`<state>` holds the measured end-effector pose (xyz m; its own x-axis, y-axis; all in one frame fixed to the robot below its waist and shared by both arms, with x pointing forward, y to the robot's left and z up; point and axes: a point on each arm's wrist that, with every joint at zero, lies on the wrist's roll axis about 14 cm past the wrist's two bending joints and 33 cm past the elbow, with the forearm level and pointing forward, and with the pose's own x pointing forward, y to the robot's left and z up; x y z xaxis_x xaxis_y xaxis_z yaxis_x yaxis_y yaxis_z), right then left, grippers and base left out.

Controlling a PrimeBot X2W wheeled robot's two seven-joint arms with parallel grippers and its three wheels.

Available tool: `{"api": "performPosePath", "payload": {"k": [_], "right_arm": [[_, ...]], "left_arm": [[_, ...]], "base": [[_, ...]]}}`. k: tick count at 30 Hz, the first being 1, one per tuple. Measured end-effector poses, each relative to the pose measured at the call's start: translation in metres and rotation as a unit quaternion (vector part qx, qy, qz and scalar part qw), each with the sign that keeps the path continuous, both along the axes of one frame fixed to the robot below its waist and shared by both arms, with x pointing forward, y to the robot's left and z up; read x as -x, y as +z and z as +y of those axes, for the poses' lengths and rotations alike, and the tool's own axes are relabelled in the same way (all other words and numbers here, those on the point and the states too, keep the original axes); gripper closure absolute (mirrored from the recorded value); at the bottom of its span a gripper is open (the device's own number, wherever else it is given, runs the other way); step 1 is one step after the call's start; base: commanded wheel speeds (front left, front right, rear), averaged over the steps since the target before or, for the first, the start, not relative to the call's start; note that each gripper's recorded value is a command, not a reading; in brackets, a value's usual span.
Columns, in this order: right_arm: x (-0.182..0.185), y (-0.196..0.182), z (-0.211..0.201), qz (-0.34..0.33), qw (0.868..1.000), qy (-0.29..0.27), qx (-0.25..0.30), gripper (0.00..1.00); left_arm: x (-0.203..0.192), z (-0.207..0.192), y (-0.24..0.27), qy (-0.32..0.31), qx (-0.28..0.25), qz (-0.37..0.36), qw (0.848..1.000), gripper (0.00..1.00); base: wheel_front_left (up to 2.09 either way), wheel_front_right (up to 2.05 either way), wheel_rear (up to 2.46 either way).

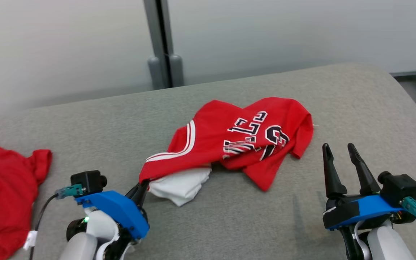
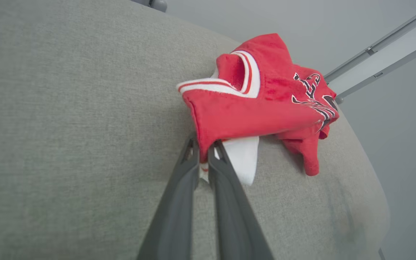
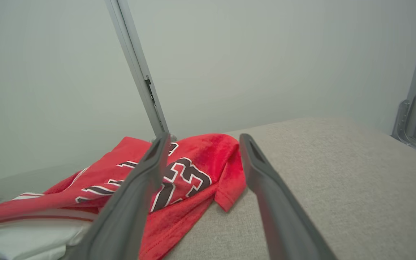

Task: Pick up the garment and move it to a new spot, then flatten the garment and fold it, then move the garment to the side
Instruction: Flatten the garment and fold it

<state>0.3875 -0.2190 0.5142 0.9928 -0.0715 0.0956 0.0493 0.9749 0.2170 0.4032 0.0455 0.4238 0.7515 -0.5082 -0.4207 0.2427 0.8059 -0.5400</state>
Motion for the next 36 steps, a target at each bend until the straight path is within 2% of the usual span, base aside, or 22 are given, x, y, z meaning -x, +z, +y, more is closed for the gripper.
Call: {"api": "performPosePath", "payload": {"k": [10,17,18,19,21,23,27,31,36], "right_arm": [[-0.012,0.0,0.006,-0.001,1.0,0.013,0.005,0.0],[-0.011,-0.005,-0.002,0.007,1.0,0.004,0.007,0.0],[-0.011,-0.006,0.0,0.008,1.0,0.006,0.008,0.0],[-0.011,-0.007,0.001,0.009,1.0,0.008,0.008,0.0],[-0.011,-0.007,0.004,0.01,1.0,0.012,0.009,0.0],[-0.011,-0.007,0.007,0.01,1.0,0.016,0.01,0.0],[-0.01,-0.012,0.014,0.018,1.0,0.025,0.006,0.0],[-0.009,-0.016,0.017,0.022,0.999,0.029,0.002,0.0],[-0.007,-0.024,0.027,0.034,0.998,0.045,-0.001,0.0]], "left_arm": [[0.037,0.077,0.022,0.027,-0.033,0.008,0.999,1.0],[0.054,0.119,0.0,0.074,-0.072,0.059,0.993,1.0],[0.059,0.121,-0.011,0.071,-0.08,0.072,0.992,0.53],[0.061,0.126,-0.019,0.074,-0.091,0.077,0.99,0.0],[0.056,0.137,-0.026,0.094,-0.111,0.06,0.987,0.0],[0.041,0.147,-0.017,0.123,-0.123,0.01,0.985,0.0],[0.034,0.136,-0.008,0.128,-0.115,-0.042,0.984,0.0],[0.028,0.144,0.011,0.145,-0.137,-0.108,0.974,0.0],[0.025,0.128,0.04,0.137,-0.137,-0.196,0.961,0.0]], "base": [[0.0,0.0,0.0],[0.0,0.0,0.0],[0.0,0.0,0.0],[0.0,0.0,0.0],[0.0,0.0,0.0],[0.0,0.0,0.0],[0.0,0.0,0.0],[0.0,0.0,0.0],[0.0,0.0,0.0]]}}
